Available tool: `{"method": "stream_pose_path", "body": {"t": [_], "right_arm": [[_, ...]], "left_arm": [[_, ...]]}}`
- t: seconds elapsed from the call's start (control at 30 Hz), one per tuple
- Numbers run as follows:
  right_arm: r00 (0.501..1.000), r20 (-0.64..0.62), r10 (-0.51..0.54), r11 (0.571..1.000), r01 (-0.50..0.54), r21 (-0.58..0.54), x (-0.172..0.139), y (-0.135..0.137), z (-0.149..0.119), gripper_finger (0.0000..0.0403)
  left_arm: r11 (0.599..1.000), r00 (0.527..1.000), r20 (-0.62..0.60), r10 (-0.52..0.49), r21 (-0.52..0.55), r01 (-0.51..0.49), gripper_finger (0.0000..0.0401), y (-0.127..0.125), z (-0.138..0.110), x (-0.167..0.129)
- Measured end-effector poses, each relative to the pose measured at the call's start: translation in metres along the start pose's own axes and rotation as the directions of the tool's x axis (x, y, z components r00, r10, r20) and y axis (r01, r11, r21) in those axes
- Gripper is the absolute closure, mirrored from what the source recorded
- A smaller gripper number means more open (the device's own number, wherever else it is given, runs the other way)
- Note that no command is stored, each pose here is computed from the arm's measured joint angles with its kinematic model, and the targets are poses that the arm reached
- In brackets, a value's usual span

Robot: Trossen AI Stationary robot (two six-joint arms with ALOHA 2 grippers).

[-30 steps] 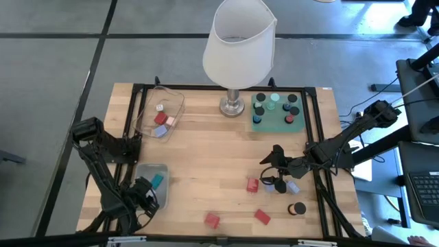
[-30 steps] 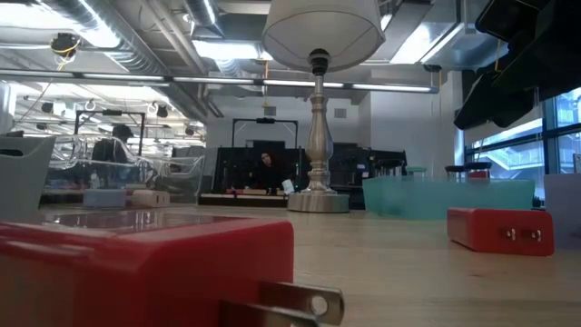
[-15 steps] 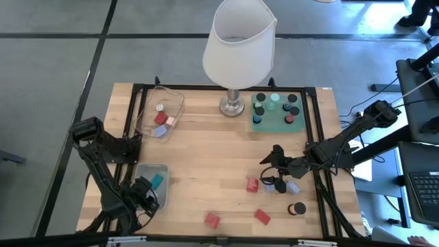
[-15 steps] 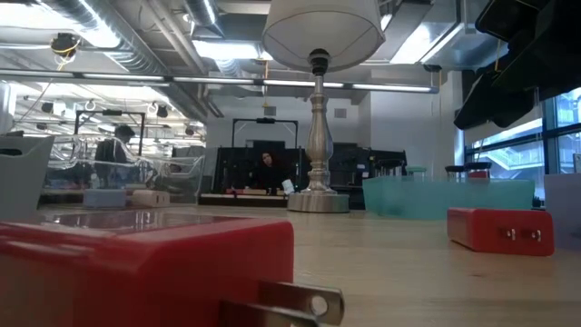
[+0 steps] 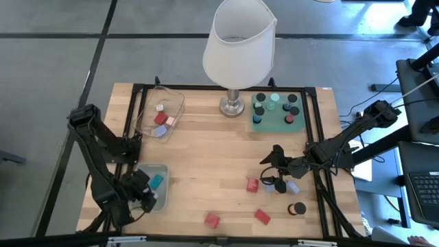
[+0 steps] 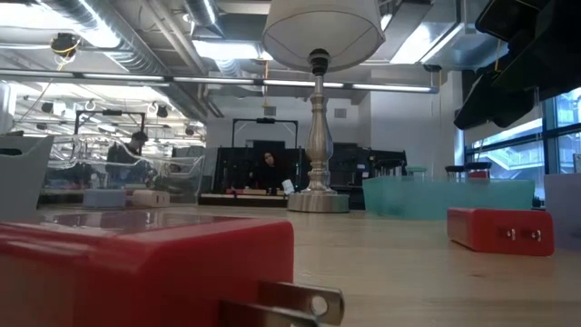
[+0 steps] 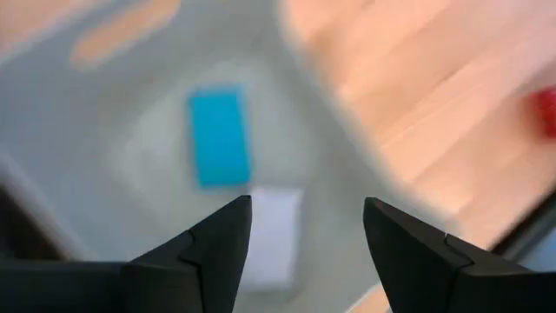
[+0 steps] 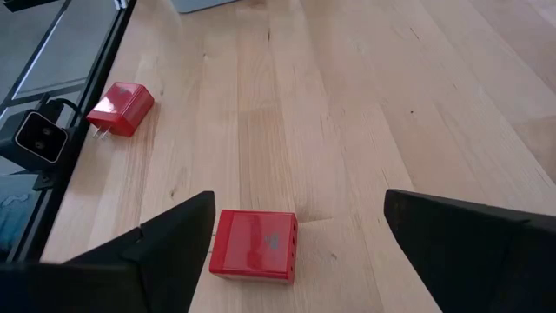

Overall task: Pick & Place Office items
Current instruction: Put the red charger adapter into the transparent bin

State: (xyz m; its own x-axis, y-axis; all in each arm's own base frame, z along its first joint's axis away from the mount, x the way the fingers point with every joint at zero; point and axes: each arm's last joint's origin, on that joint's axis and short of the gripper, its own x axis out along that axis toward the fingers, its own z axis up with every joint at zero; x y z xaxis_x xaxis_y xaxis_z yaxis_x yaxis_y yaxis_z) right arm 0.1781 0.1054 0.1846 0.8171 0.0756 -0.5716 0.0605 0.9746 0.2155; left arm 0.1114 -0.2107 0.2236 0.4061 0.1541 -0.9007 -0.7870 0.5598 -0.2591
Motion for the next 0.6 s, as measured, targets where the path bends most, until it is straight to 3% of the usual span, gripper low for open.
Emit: {"method": "stream_pose_path", "body": {"t": [0.07,0.13,0.23,0.3,0.43,0.5,0.6], "right_arm": [[1.000,0.000,0.000,1.000,0.000,0.000,0.000,0.000,0.000,0.0064],[1.000,0.000,0.000,1.000,0.000,0.000,0.000,0.000,0.000,0.0064],[1.000,0.000,0.000,1.000,0.000,0.000,0.000,0.000,0.000,0.0064],[1.000,0.000,0.000,1.000,0.000,0.000,0.000,0.000,0.000,0.0064],[1.000,0.000,0.000,1.000,0.000,0.000,0.000,0.000,0.000,0.0064],[1.000,0.000,0.000,1.000,0.000,0.000,0.000,0.000,0.000,0.0064],[1.000,0.000,0.000,1.000,0.000,0.000,0.000,0.000,0.000,0.0064]], "left_arm": [[0.996,0.991,0.103,-0.089,0.013,0.088,0.0181,-0.002,0.005,-0.003],[0.981,0.949,0.248,-0.194,0.045,0.189,0.0182,-0.006,0.009,-0.005],[0.939,0.820,0.458,-0.342,0.129,0.319,0.0184,-0.018,0.015,-0.006],[0.922,0.764,0.516,-0.387,0.199,0.333,0.0184,-0.031,0.018,-0.004],[0.887,0.791,0.435,-0.431,0.365,0.283,0.0177,-0.068,0.027,0.013],[0.837,0.800,0.358,-0.482,0.458,0.299,0.0172,-0.089,0.033,0.025],[0.731,0.786,0.253,-0.564,0.595,0.333,0.0164,-0.113,0.042,0.044]]}}
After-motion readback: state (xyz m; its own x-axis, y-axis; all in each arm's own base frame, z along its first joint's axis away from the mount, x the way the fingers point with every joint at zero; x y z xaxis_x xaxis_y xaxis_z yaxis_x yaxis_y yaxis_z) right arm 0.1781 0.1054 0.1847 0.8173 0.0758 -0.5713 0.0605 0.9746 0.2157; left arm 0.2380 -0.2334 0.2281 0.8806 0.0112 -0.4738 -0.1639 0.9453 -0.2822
